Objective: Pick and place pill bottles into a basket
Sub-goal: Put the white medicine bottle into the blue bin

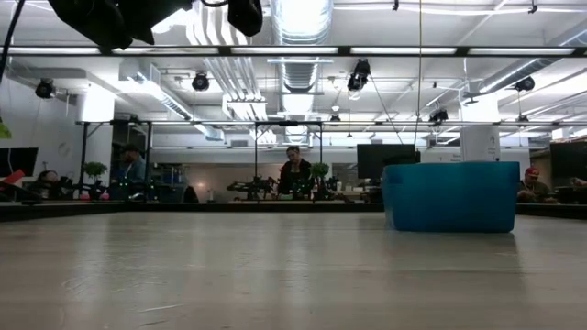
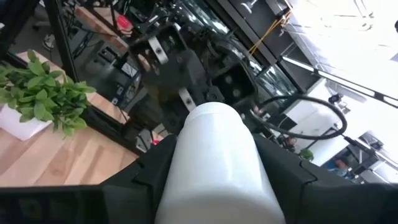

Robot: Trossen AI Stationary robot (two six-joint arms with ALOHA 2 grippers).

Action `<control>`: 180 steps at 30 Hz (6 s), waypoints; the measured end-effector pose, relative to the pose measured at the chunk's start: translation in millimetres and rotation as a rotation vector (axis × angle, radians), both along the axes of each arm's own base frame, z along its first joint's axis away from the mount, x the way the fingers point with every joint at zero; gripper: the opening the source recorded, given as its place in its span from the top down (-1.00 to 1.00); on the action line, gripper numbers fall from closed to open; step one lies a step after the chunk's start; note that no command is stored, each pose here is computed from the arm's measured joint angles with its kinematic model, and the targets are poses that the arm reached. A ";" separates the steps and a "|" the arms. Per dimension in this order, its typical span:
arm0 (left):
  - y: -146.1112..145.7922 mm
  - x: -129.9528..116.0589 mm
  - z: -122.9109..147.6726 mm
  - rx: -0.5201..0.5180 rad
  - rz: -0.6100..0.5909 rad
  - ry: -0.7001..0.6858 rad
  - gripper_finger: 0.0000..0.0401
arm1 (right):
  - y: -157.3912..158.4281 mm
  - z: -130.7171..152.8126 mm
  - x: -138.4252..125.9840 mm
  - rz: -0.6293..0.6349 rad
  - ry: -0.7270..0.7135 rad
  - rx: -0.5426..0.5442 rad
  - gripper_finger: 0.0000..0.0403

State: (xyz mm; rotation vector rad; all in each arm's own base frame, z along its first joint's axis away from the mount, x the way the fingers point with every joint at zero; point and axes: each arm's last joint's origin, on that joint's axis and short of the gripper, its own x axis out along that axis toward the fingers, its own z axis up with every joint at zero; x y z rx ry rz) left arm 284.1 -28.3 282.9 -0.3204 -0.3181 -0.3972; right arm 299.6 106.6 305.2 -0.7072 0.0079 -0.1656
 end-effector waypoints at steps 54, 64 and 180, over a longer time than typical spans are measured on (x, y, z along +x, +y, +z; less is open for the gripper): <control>-18.7 26.4 -6.2 -0.111 0.073 -0.180 0.06 | 10.9 11.8 -5.8 -0.136 -0.055 -0.091 0.17; -22.9 45.4 -17.0 -0.177 0.137 -0.256 0.06 | 16.8 10.1 8.6 -0.226 -0.100 -0.144 0.17; -15.8 -16.7 28.7 0.358 0.159 0.211 0.30 | 13.8 20.1 38.8 -0.067 0.276 0.475 -0.32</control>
